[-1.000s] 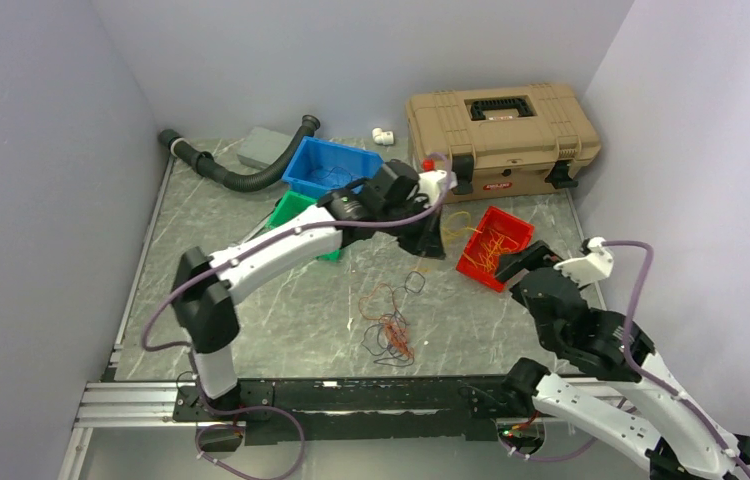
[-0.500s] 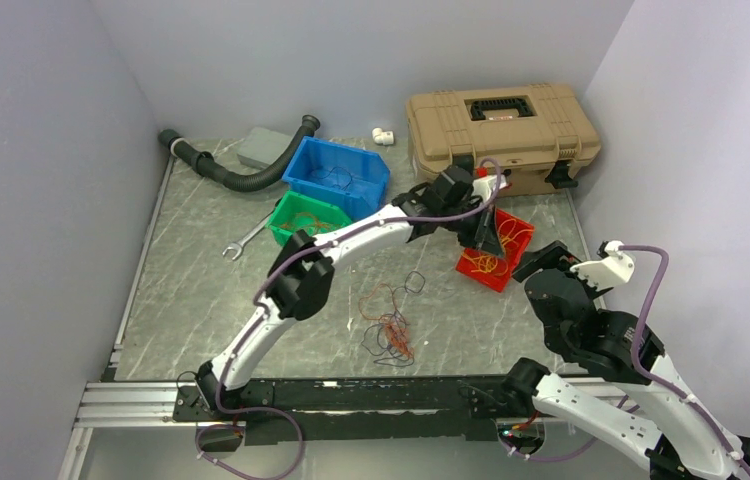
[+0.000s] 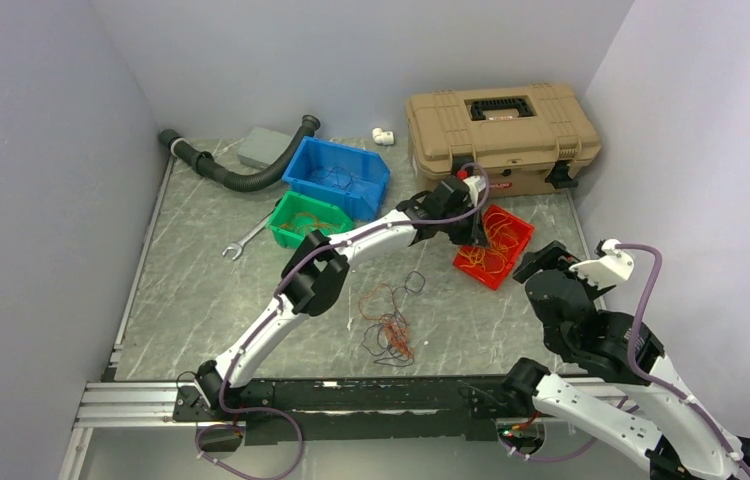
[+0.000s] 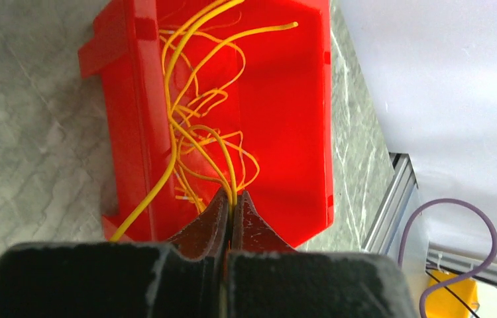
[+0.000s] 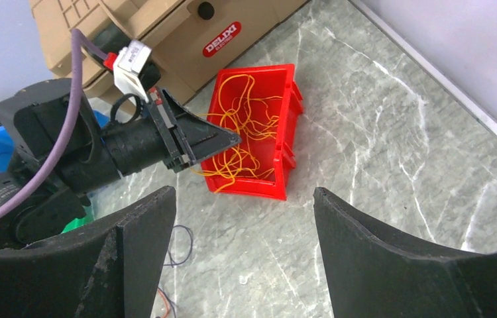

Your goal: Untangle the cables

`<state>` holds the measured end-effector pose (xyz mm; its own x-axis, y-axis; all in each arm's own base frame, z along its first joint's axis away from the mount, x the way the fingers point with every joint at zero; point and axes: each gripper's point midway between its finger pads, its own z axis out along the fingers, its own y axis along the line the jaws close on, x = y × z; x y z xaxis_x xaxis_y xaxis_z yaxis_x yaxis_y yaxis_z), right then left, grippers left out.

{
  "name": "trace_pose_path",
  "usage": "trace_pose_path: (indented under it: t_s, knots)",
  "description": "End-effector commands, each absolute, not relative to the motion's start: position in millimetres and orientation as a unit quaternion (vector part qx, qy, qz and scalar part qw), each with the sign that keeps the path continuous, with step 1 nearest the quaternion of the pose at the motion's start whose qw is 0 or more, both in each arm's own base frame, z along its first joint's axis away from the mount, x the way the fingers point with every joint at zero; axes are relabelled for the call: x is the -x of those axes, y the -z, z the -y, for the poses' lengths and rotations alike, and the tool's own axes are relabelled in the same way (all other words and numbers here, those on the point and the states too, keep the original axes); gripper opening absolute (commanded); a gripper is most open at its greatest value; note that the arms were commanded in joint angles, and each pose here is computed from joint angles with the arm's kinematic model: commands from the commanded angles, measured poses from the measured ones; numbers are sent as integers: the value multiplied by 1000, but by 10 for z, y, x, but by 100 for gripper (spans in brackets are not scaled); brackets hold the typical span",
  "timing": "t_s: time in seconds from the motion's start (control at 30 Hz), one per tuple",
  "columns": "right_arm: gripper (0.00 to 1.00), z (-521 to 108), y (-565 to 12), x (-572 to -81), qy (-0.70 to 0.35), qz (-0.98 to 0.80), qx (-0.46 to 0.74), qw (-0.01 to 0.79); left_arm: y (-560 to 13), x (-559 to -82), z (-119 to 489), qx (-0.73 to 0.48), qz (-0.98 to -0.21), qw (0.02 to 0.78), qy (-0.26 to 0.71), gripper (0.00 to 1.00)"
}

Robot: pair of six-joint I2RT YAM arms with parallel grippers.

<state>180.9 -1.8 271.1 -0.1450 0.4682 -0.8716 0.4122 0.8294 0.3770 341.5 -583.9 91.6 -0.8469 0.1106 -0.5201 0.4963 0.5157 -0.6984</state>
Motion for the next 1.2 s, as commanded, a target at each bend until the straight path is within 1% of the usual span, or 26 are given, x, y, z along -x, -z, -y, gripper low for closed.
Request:
trace_pose_path:
  t_s: [0.0, 0.13, 0.2, 0.33, 0.43, 0.5, 0.6, 0.67, 0.77, 0.93, 1.07, 1.1, 1.17]
  knots:
    - [78, 18, -2715, -1853, -14, -750, -288, 595, -1048, -3484, 6004, -188, -834, 265, 447, 4]
    - [78, -100, -2667, -1897, -21, -764, -270, 586, -931, -3487, 5920, -204, -850, 301, 380, 9]
    - [78, -148, -2645, -1919, -23, -768, -264, 583, -930, -3500, 5867, -209, -852, 314, 363, 12]
    - [78, -210, -2629, -1944, -32, -771, -260, 581, -876, -3490, 5795, -230, -857, 327, 325, 13]
    - [78, -231, -2627, -1944, -39, -773, -260, 578, -804, -3427, 5708, -246, -866, 314, 301, 15]
    - [78, -228, -2621, -1931, -41, -773, -262, 576, -800, -3409, 5547, -250, -876, 309, 272, 13]
    - [78, -220, -2604, -1912, -43, -775, -263, 573, -729, -3446, 5133, -235, -897, 321, 194, 12]
    - [79, -216, -2582, -1902, -45, -775, -266, 571, -733, -3440, 4958, -235, -899, 325, 175, 12]
    - [79, -245, -2554, -1906, -52, -776, -266, 569, -832, -3429, 4893, -239, -896, 324, 188, 12]
    - [79, -286, -2529, -1922, -54, -781, -262, 565, -1129, -3353, 5182, -261, -866, 331, 268, 20]
    - [79, -294, -2527, -1930, -52, -781, -259, 566, -1225, -3378, 5378, -254, -855, 335, 305, 29]
    - [78, -297, -2530, -1933, -53, -781, -259, 567, -1200, -3399, 5420, -252, -854, 335, 308, 33]
    - [79, -310, -2543, -1939, -57, -780, -258, 568, -1085, -3448, 5476, -254, -857, 326, 307, 44]
